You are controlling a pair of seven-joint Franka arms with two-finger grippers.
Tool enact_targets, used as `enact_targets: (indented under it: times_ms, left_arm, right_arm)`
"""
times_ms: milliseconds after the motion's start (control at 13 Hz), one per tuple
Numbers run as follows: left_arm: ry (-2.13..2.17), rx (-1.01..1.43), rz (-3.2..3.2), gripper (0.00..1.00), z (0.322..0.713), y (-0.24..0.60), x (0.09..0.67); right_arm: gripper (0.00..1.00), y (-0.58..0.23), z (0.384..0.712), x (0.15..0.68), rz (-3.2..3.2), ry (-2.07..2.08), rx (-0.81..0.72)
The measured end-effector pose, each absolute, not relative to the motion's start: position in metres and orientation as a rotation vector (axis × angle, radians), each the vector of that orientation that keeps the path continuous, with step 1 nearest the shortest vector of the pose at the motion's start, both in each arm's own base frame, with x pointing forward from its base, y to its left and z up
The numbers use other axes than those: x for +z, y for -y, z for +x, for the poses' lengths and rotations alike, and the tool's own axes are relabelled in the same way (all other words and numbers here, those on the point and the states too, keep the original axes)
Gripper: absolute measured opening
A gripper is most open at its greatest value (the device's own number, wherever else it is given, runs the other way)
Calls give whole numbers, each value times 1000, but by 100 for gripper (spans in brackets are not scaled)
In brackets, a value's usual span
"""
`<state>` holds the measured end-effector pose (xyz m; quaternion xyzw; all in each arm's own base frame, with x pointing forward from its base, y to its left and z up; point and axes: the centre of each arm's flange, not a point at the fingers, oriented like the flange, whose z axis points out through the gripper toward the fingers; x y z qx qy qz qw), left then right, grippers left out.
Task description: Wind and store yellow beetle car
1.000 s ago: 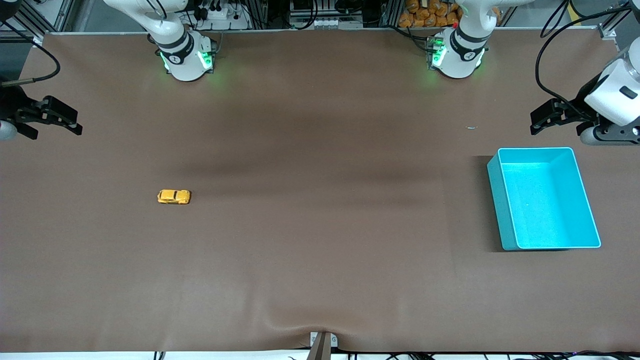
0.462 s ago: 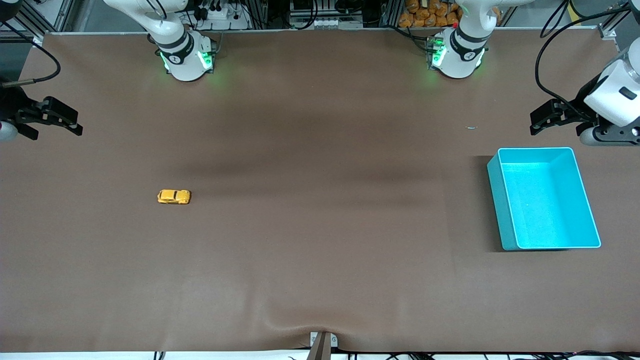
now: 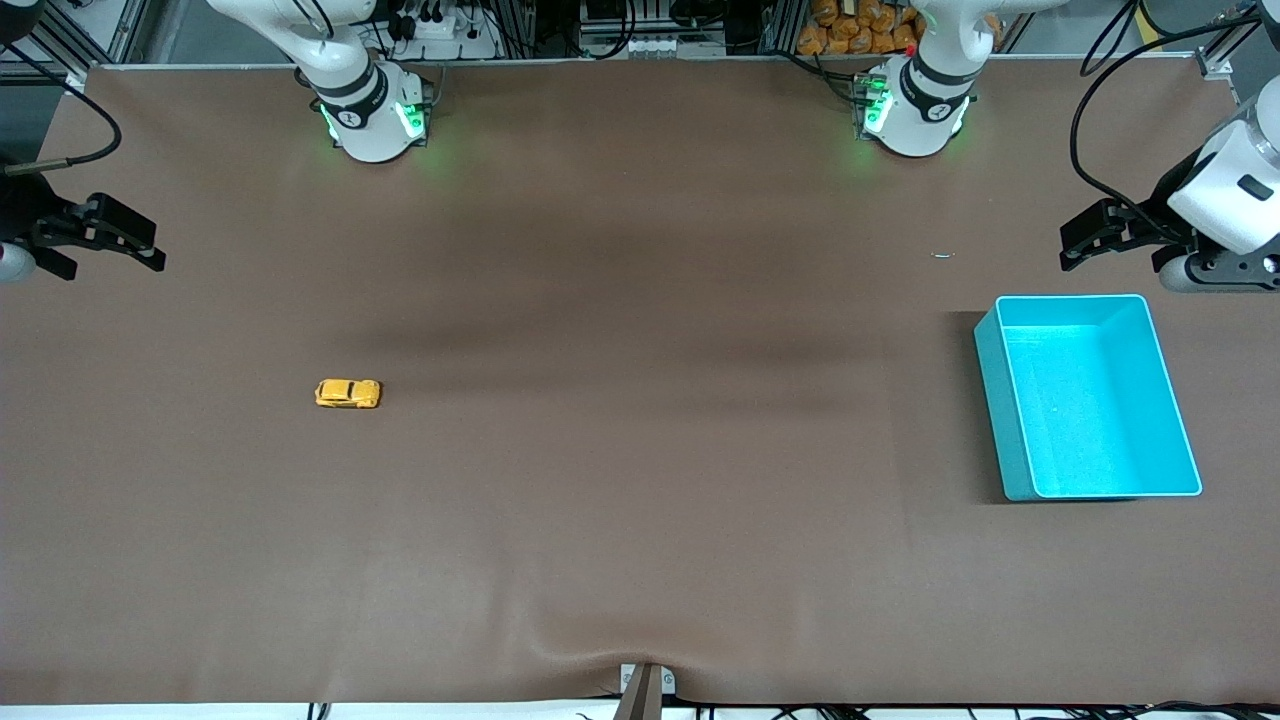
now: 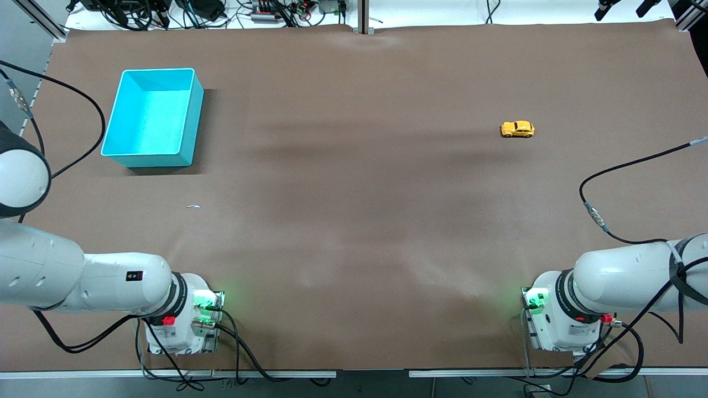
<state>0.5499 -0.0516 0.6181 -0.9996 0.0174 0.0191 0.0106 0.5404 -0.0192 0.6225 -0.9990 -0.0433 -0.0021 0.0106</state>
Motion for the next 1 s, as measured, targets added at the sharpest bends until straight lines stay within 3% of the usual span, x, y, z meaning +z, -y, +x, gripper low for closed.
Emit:
enact_targets:
  times_ms: [1000]
  left_arm:
    - [64,54,-3121,100,552,10,620]
  right_arm:
    - [100,18,542,619,-3117,137,1]
